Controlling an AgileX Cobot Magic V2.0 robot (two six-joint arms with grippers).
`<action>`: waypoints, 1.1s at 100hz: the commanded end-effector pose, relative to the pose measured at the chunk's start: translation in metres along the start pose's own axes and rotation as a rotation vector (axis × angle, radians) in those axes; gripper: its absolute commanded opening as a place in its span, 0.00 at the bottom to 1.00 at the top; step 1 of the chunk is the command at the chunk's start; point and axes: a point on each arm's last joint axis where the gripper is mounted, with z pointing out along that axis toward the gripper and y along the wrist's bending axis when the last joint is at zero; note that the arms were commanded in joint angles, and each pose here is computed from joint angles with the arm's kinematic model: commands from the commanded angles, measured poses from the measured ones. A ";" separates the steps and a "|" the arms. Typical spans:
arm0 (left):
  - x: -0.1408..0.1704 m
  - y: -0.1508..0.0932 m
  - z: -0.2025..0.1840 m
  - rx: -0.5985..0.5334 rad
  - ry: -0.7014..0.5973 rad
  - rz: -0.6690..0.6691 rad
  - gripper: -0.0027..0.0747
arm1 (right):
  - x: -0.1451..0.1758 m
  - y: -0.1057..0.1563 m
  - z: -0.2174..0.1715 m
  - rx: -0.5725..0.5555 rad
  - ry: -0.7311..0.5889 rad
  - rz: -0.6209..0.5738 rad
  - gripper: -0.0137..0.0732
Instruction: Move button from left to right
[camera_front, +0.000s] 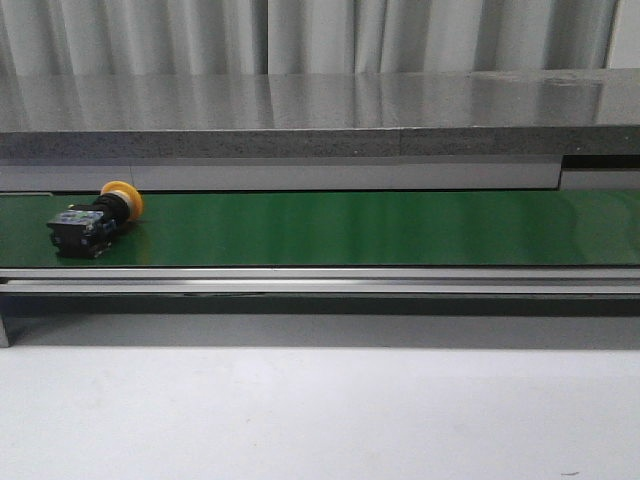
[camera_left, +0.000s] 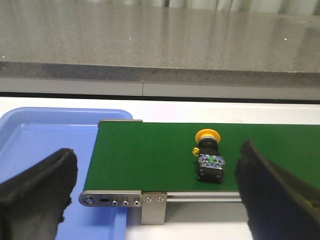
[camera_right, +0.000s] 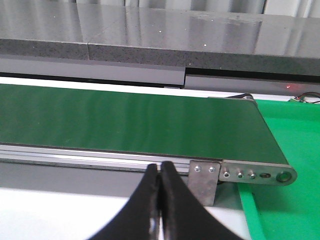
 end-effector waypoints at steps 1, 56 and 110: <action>-0.010 0.002 0.000 -0.018 -0.159 -0.014 0.83 | -0.007 0.000 -0.001 -0.003 -0.092 -0.009 0.08; 0.011 0.005 0.009 -0.048 -0.194 -0.019 0.59 | -0.007 0.000 -0.001 -0.003 -0.092 -0.009 0.08; 0.011 0.005 0.009 -0.048 -0.194 -0.017 0.04 | -0.008 0.000 -0.001 -0.003 -0.096 -0.009 0.08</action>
